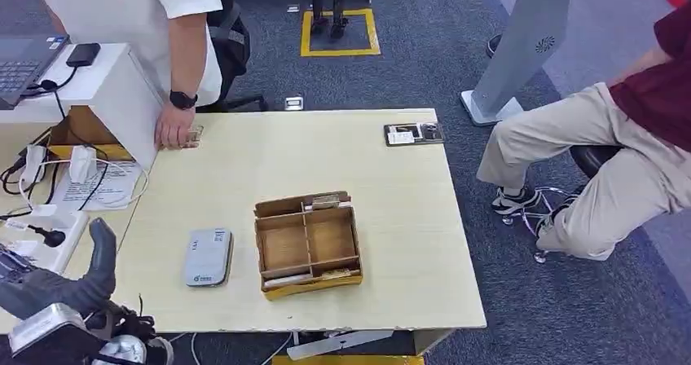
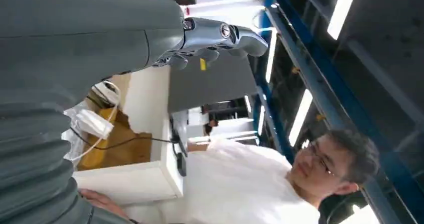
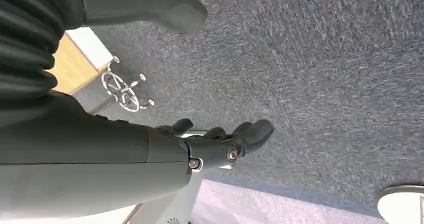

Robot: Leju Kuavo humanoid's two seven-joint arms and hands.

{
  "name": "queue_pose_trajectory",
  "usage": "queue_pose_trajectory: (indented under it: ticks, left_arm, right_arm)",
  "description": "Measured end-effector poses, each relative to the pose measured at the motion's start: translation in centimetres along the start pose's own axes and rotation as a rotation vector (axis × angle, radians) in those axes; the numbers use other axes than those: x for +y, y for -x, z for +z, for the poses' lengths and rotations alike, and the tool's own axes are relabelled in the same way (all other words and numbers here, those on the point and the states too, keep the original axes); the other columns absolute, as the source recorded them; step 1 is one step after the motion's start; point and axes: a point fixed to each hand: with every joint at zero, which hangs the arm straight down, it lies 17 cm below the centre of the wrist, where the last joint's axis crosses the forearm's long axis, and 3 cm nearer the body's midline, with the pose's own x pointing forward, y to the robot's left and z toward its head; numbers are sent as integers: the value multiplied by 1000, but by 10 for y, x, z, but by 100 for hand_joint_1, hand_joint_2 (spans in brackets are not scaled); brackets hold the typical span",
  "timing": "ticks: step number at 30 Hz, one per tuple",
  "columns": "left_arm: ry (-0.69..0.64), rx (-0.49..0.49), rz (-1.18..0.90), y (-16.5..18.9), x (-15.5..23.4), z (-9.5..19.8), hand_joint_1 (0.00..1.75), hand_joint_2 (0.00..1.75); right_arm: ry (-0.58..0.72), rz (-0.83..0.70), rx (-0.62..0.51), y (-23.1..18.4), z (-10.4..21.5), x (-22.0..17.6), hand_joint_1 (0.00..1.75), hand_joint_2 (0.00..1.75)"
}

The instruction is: Pass the card to the sensor for recognition and then transmit it.

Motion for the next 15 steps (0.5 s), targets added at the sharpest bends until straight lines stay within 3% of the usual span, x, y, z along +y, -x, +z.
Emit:
queue_pose_trajectory:
  ticks: [15]
  left_arm:
    - [-33, 11, 21, -3, 11, -3, 0, 175]
  right_arm:
    - [6, 23, -16, -3, -1, -2, 0, 175]
